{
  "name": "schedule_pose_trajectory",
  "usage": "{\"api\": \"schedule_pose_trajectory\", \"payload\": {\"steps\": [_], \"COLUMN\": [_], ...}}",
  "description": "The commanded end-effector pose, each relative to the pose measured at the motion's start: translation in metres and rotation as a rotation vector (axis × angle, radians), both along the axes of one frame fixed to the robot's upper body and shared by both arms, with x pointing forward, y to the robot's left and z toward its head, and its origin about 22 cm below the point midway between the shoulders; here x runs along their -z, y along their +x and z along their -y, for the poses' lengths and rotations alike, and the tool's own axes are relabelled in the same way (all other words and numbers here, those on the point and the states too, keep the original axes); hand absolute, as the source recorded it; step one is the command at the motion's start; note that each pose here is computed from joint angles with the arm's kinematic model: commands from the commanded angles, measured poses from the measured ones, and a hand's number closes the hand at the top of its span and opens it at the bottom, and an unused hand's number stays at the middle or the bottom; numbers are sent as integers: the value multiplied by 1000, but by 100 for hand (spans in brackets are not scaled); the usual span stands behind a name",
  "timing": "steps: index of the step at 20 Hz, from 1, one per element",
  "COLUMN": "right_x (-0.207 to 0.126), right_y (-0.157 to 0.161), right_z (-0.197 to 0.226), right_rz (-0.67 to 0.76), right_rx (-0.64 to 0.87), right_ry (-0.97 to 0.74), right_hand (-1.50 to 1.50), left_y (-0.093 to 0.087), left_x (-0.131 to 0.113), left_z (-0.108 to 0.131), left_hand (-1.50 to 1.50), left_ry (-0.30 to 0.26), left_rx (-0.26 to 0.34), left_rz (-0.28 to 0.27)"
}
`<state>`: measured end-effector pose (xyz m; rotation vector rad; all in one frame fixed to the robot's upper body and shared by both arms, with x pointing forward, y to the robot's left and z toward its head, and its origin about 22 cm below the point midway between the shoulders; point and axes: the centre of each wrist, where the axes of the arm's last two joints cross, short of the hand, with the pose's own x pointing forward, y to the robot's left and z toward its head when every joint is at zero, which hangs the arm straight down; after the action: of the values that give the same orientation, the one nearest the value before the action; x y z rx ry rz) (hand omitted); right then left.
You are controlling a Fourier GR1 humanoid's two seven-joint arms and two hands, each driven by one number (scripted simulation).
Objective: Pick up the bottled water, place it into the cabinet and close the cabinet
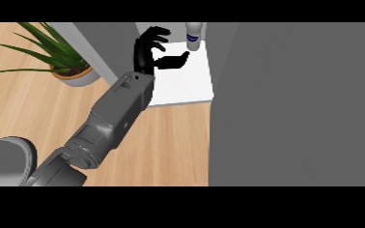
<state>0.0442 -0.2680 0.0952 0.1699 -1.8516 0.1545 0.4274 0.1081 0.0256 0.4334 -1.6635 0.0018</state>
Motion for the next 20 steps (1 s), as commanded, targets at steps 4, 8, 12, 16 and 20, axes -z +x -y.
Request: {"api": "schedule_pose_trajectory", "payload": {"steps": [4, 8, 12, 16, 20], "right_x": [-6, -13, -4, -11, -4], "right_y": [-3, -3, -2, -5, -2], "right_z": [1, -4, -1, -4, -2], "right_rz": [13, 27, 14, 16, 6], "right_rx": [-23, -56, -60, -78, -67], "right_ry": [42, 51, 46, 54, 67], "right_hand": [-150, -150, -150, -150, -150], "left_y": [7, 7, 13, 15, 16], "left_x": [-6, -7, -22, -40, -50], "left_z": [-10, -6, -2, 19, 28], "left_hand": [-150, -150, -150, -150, -150], "left_ry": [120, 132, 72, -75, -161], "left_rx": [-41, -52, 60, 142, 232], "left_rz": [56, 62, 92, 196, 229]}}
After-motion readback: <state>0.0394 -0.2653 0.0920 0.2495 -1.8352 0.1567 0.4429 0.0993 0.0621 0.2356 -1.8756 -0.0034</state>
